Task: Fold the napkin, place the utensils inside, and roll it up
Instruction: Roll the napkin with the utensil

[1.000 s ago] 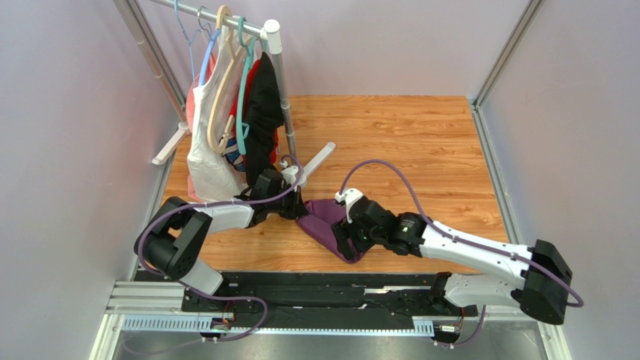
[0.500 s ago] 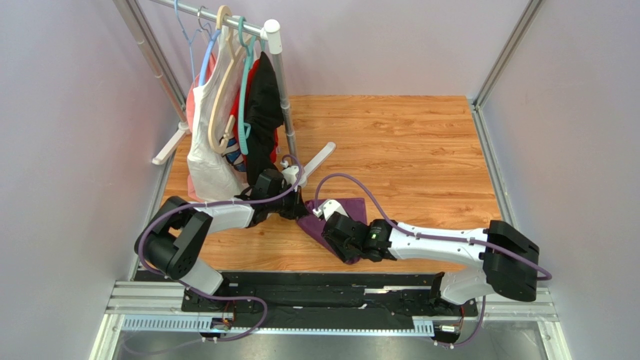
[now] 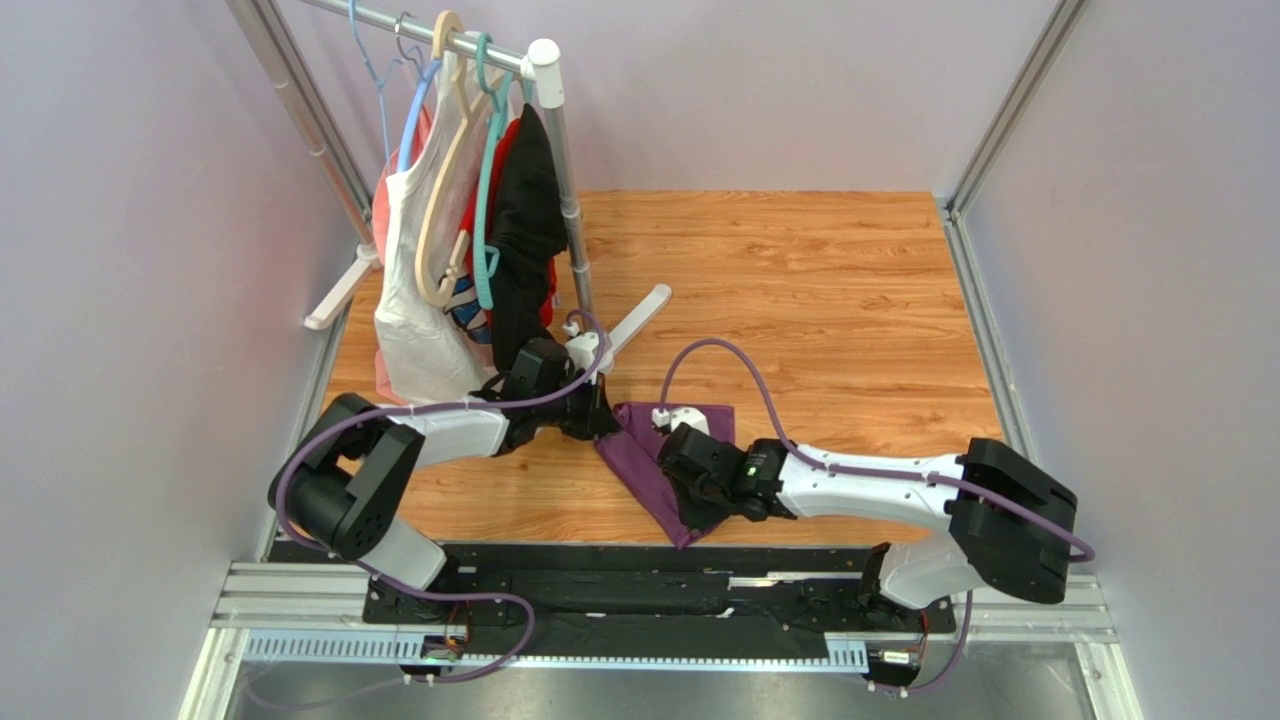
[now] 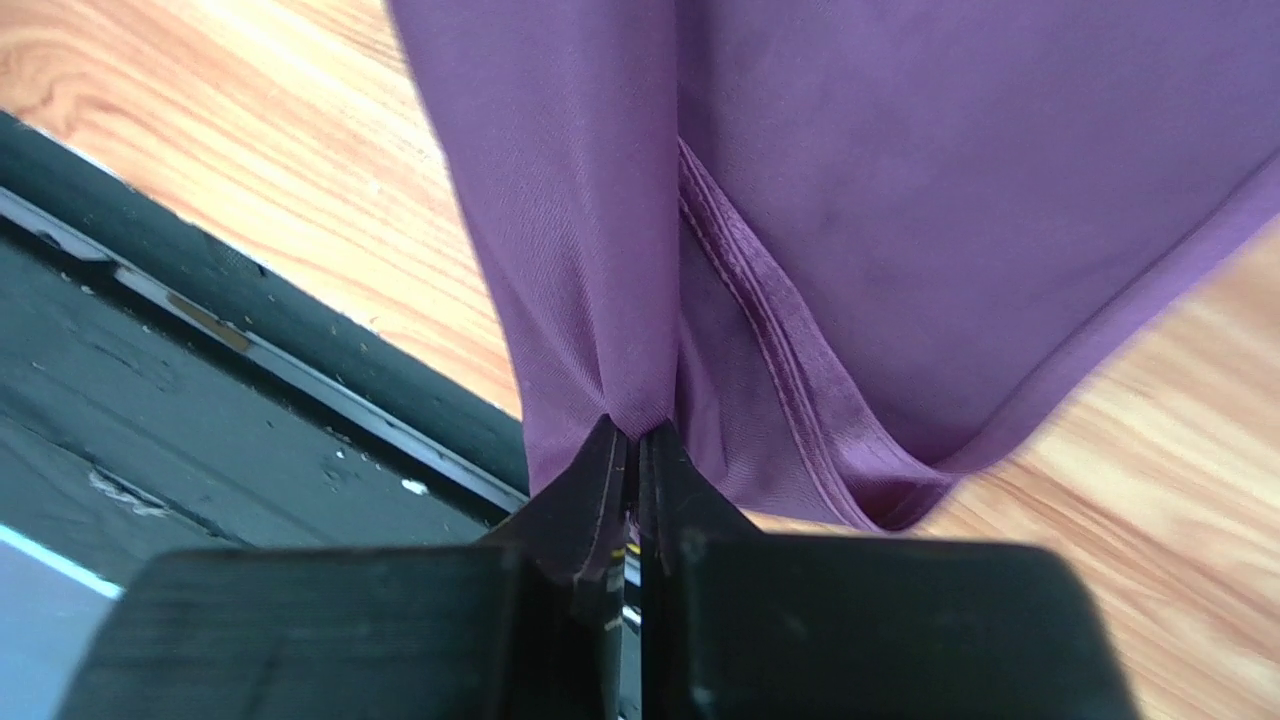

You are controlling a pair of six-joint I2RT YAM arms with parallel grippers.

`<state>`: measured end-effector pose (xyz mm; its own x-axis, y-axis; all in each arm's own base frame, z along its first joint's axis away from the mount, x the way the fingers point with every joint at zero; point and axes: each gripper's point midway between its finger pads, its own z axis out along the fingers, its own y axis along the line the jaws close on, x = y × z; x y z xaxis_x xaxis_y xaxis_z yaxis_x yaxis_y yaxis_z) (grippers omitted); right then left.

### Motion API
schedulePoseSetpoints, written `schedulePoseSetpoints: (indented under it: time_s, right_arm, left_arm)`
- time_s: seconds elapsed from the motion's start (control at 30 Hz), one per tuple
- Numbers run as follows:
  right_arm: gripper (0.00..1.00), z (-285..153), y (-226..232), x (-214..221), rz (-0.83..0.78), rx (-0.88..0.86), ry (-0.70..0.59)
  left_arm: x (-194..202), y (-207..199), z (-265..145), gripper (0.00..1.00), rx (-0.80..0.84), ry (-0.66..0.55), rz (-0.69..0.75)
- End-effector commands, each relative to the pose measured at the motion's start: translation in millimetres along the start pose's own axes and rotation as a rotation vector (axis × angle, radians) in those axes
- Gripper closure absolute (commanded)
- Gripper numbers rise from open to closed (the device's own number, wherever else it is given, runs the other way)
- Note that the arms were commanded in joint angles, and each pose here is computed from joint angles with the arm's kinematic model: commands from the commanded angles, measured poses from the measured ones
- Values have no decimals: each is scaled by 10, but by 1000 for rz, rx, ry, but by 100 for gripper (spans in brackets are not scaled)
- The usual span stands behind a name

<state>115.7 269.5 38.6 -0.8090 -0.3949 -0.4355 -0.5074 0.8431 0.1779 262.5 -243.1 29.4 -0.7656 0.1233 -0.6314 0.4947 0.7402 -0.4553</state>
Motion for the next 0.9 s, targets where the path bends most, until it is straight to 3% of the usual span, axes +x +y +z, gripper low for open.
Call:
schedulePoseSetpoints:
  time_s: [0.0,0.27,0.3,0.37,0.4,0.43,0.47,0.6,0.87]
  right_arm:
    - [99,80,69,309,189,-114,101]
    - [100,254,-33,480,249,-105,128]
    - [100,263,-52,497,252,-96,127]
    - [100,284,-107,500,253,-73,119]
    - [100,291,-135,503,255,-62,119]
    - [100,297,-156,516,253,-55,118]
    - [100,304,-171,513,257,-51,117]
    - [100,324,-211,529,258,-39,122]
    - [100,329,-204,496,251,-43,120]
  left_arm:
    - [129,153,-32,100,-73,35,-6]
    - [72,104,-48,100,-56,15,-11]
    - [36,82,-56,96,-50,6,-10]
    - [-78,27,-122,79,-48,-25,-15]
    - [-122,6,-157,56,-49,-41,-17]
    - [-217,-26,-242,49,-58,-76,-18]
    - [-258,-43,-288,33,-62,-93,-18]
    - [-325,-96,-499,10,-81,-138,-29]
    - [57,-50,-668,9,-117,-129,-193]
